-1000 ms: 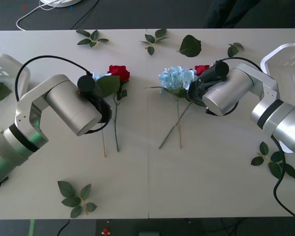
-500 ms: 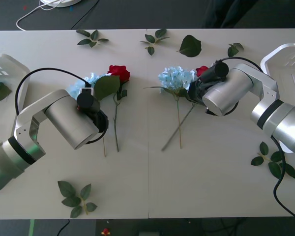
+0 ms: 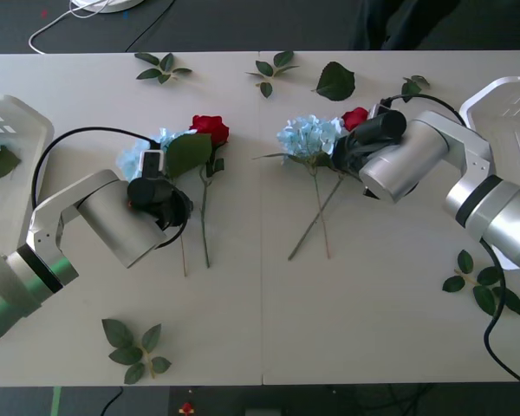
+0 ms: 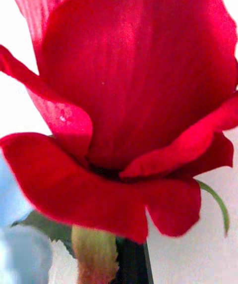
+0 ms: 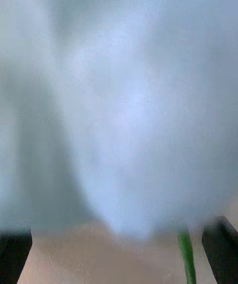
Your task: Place the red flowers into the right box and the blue flowers into the left box. If a person shows an open palm, hand one flower to the person first, then continue sorting.
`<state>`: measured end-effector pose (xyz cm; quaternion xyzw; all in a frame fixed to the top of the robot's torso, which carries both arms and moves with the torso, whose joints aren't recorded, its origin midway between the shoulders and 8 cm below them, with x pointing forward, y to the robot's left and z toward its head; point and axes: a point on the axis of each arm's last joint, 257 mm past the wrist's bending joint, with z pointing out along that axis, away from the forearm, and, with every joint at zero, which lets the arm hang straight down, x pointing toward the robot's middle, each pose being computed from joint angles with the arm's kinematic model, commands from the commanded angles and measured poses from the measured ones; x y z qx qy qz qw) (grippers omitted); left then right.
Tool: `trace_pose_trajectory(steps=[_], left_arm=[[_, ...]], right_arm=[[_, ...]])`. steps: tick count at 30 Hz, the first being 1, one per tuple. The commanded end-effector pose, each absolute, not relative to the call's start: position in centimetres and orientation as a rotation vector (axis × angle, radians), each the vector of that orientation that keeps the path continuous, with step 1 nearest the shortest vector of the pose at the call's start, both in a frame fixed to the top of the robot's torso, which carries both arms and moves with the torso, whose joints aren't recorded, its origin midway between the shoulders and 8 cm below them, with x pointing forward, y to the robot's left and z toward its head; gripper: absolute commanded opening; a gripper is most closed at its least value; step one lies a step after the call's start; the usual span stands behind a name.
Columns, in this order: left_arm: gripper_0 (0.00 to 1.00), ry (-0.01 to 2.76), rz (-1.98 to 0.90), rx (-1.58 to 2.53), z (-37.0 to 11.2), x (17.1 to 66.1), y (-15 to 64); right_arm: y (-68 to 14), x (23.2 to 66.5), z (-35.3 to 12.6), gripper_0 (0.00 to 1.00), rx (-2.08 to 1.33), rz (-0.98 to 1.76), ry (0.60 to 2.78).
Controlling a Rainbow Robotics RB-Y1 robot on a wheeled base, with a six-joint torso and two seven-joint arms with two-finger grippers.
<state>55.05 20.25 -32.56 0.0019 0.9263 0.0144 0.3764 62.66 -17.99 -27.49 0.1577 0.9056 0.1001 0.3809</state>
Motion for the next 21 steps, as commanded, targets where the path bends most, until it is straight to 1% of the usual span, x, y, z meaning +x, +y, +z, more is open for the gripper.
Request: trace_pose_trajectory(steps=[1, 2, 4, 6, 7, 16, 21], left_arm=[[0.97, 2.366, 0.036, -0.018, -33.0, 55.1, 20.2], [0.96, 2.366, 0.036, -0.018, -33.0, 55.1, 20.2], [0.81, 2.365, 0.037, -0.015, -33.0, 55.1, 20.1], [0.30, 2.366, 0.038, -0.010, -33.0, 55.1, 20.1], [0.00, 2.366, 0.037, -0.010, -33.0, 55.1, 20.0], [0.00, 2.366, 0.035, -0.013, -33.0, 55.1, 20.0], [0.00, 2.361, 0.040, -0.015, -32.9, 55.2, 20.1]], right_arm=[[-20.2, 63.6, -22.6, 0.00, 0.281, 0.267, 2.247], [-21.1, 63.3, -22.1, 0.00, 0.270, 0.272, 2.244], [-22.1, 62.9, -21.3, 0.00, 0.242, 0.281, 2.238], [-23.6, 62.4, -20.1, 0.00, 0.205, 0.281, 2.222], [-24.4, 62.0, -19.5, 0.00, 0.182, 0.281, 2.213], [-28.3, 58.1, -13.7, 0.00, -0.014, 0.298, 2.111], [-27.5, 54.7, -9.4, 0.00, -0.162, 0.341, 2.008]])
